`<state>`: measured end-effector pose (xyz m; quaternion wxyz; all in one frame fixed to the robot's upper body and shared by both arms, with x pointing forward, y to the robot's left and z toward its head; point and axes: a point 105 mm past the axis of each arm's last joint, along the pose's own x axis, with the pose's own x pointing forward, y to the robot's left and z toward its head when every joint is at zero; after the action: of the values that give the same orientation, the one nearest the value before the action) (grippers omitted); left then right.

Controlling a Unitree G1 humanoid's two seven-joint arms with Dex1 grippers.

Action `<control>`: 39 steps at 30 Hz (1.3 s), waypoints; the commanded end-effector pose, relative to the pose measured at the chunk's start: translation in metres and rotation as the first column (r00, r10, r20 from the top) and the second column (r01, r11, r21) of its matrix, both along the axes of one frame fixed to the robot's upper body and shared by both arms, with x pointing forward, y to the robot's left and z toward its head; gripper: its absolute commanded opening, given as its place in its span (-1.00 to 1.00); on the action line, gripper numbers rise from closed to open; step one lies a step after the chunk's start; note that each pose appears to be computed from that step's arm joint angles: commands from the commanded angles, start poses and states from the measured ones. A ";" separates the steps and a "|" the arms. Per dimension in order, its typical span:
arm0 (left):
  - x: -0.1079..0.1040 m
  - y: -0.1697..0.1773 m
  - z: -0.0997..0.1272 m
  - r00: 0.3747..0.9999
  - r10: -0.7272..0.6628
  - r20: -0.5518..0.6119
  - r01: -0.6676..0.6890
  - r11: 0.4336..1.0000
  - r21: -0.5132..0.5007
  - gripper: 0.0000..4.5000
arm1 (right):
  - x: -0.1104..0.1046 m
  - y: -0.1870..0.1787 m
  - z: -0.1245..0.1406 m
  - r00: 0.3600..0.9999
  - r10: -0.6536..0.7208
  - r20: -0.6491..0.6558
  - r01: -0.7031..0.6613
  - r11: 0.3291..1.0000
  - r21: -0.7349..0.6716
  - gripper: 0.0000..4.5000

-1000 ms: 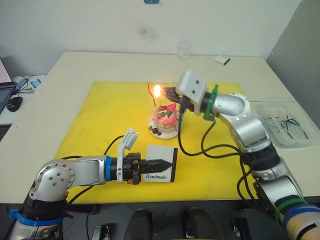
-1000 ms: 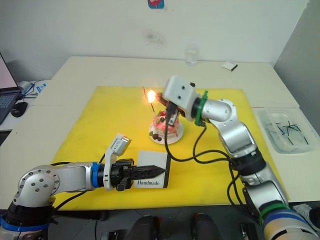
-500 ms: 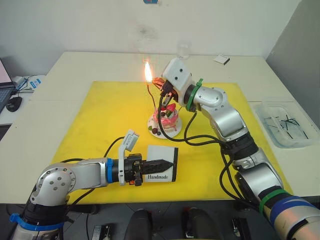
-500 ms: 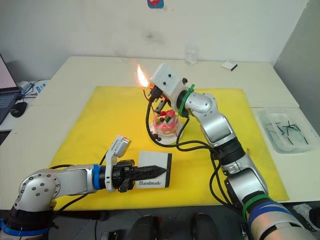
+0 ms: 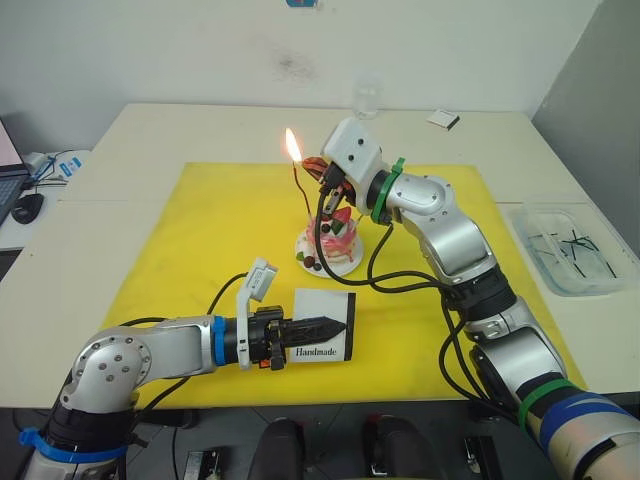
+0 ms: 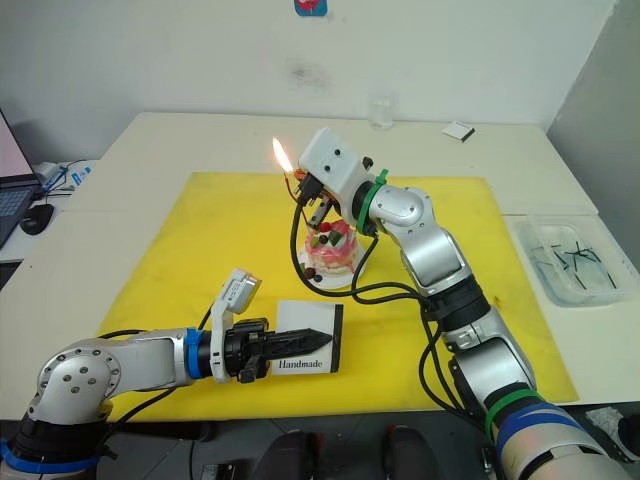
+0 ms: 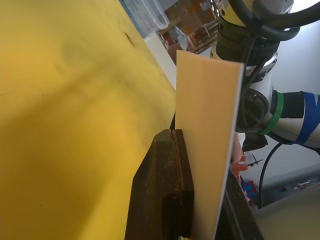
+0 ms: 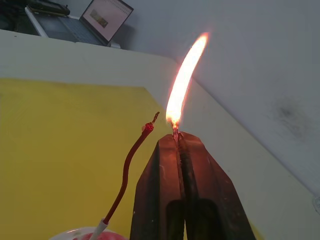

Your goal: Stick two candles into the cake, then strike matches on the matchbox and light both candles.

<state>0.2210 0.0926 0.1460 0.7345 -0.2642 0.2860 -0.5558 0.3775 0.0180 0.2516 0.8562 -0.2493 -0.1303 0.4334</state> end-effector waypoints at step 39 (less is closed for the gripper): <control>-0.001 -0.007 0.011 0.999 -0.039 0.035 0.041 0.999 -0.034 -1.00 | -0.051 -0.038 0.082 0.993 -0.002 0.119 -0.028 0.969 0.244 -0.99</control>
<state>0.2206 0.0885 0.1507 0.7270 -0.2628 0.2825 -0.5679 0.3348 -0.0056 0.3172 0.8674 -0.1781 -0.2068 0.4162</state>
